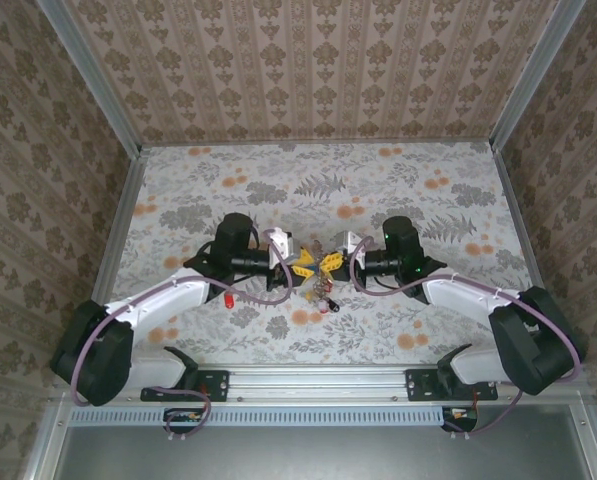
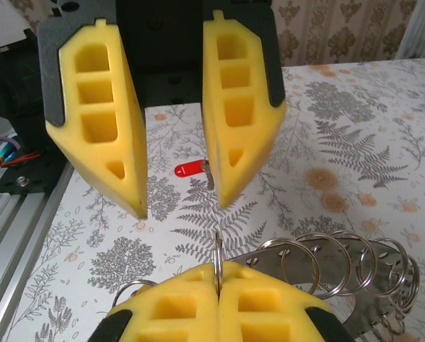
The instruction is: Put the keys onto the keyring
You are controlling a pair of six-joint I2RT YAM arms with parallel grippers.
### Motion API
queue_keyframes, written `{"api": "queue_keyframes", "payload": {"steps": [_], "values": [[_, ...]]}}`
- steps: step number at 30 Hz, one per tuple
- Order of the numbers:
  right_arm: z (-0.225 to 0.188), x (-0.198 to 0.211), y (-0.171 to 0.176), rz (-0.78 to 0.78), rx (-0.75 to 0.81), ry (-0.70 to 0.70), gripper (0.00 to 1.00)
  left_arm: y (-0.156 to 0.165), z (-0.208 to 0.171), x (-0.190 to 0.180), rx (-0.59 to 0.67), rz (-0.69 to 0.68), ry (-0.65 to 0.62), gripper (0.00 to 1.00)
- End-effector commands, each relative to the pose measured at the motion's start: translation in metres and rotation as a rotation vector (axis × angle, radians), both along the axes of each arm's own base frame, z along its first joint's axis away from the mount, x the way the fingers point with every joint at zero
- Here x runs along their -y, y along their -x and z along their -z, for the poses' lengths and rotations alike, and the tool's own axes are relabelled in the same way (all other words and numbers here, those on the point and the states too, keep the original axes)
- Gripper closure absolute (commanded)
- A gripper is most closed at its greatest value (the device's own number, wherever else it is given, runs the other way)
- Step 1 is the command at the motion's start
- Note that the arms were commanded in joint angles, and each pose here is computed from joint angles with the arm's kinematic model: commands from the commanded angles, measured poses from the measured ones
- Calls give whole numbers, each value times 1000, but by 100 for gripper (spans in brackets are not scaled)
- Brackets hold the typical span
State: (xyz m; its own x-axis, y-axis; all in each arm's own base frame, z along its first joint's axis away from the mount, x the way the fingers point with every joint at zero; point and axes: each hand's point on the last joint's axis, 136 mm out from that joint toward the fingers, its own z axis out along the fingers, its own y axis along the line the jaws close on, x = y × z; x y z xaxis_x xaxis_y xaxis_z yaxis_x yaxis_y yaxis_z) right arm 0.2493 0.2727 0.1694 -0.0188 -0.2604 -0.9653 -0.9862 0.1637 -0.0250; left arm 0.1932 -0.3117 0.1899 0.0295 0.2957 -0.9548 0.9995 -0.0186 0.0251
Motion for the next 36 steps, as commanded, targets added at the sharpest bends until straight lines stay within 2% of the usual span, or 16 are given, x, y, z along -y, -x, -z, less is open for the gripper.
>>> {"api": "queue_keyframes", "payload": {"steps": [1,10,18,26,29,32,36], "values": [[-17,-6,2,-77,42,-29,100,-4,1,5,71,6,3,67],[-18,-9,-1,-97,39,-18,100,-11,15,9,94,-5,-40,70],[-2,-12,-5,-114,-4,21,100,-13,9,14,97,18,-22,75],[0,-14,-8,-126,-15,35,100,-14,9,16,99,30,-33,90],[0,-16,-7,-130,-20,38,100,-14,11,15,98,30,-47,92],[0,-16,-7,-126,-26,48,96,-16,11,14,110,19,-55,100],[5,-11,-10,-74,-17,86,88,-19,10,11,136,-11,-60,100]]}}
